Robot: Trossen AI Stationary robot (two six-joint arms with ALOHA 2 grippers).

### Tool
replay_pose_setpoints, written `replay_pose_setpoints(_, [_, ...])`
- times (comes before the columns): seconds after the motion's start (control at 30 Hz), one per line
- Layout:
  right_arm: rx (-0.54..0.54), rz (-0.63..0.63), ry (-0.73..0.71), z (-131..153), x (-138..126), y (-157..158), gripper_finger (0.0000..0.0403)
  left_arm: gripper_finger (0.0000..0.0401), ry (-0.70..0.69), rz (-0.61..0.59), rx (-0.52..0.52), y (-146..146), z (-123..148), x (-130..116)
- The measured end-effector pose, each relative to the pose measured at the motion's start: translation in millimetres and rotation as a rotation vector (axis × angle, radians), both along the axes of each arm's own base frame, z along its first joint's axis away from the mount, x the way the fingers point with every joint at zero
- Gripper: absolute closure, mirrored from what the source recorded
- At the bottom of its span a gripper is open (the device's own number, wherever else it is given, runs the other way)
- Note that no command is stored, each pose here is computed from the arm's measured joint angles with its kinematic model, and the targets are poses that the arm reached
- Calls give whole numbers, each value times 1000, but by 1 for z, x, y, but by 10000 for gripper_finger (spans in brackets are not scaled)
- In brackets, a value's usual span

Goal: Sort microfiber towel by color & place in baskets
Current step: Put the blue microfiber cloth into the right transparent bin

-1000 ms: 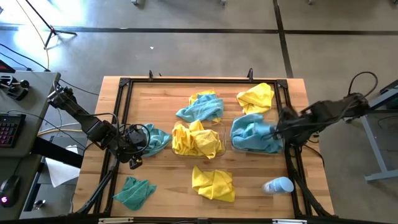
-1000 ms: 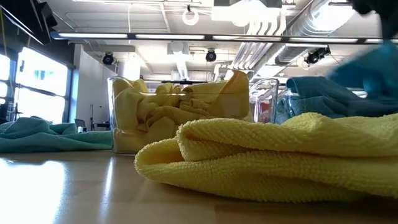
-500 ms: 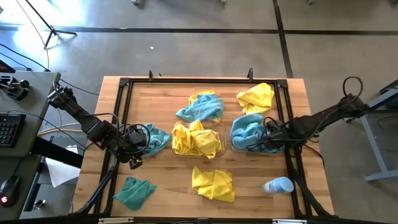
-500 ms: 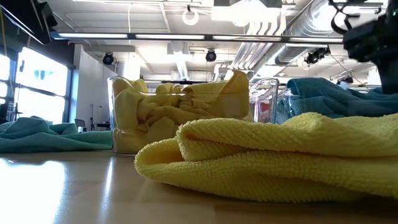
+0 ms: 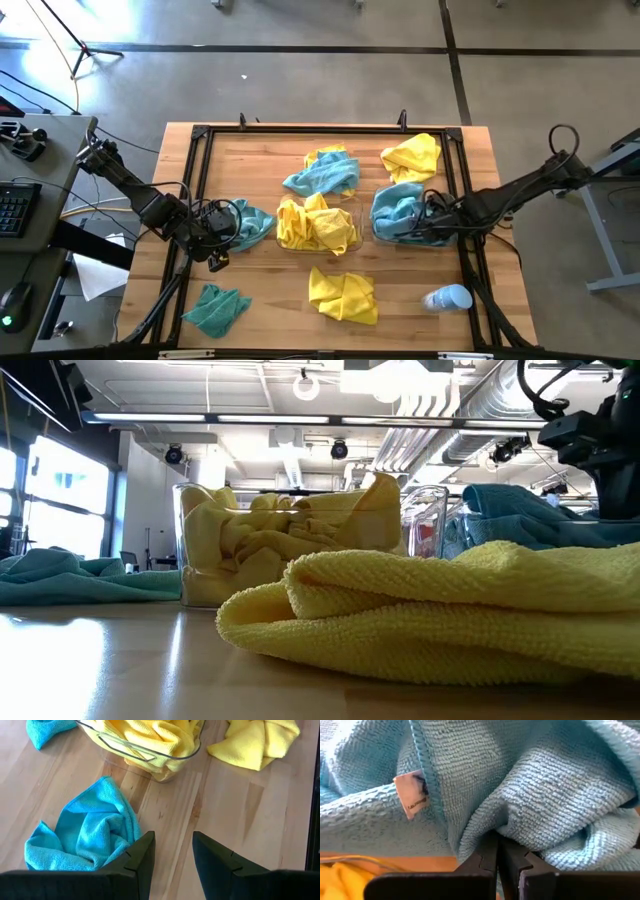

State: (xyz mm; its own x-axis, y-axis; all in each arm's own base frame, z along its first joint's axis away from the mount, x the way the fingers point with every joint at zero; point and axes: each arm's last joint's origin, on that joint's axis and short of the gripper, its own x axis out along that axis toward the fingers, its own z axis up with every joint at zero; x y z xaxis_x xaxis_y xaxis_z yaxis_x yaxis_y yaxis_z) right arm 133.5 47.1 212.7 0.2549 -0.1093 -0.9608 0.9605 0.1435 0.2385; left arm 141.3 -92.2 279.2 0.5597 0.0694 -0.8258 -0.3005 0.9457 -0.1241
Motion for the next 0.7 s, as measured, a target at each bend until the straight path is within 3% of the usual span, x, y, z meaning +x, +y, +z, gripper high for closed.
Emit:
replay_pose_setpoints(0.27, [-44,-10,73,-6,15,0,403,279,-6,-1,12,0,0,0])
replay_pose_setpoints(0.7, [-105,-102,252,-24,41,-28,403,279,-8,19,8,2,0,1])
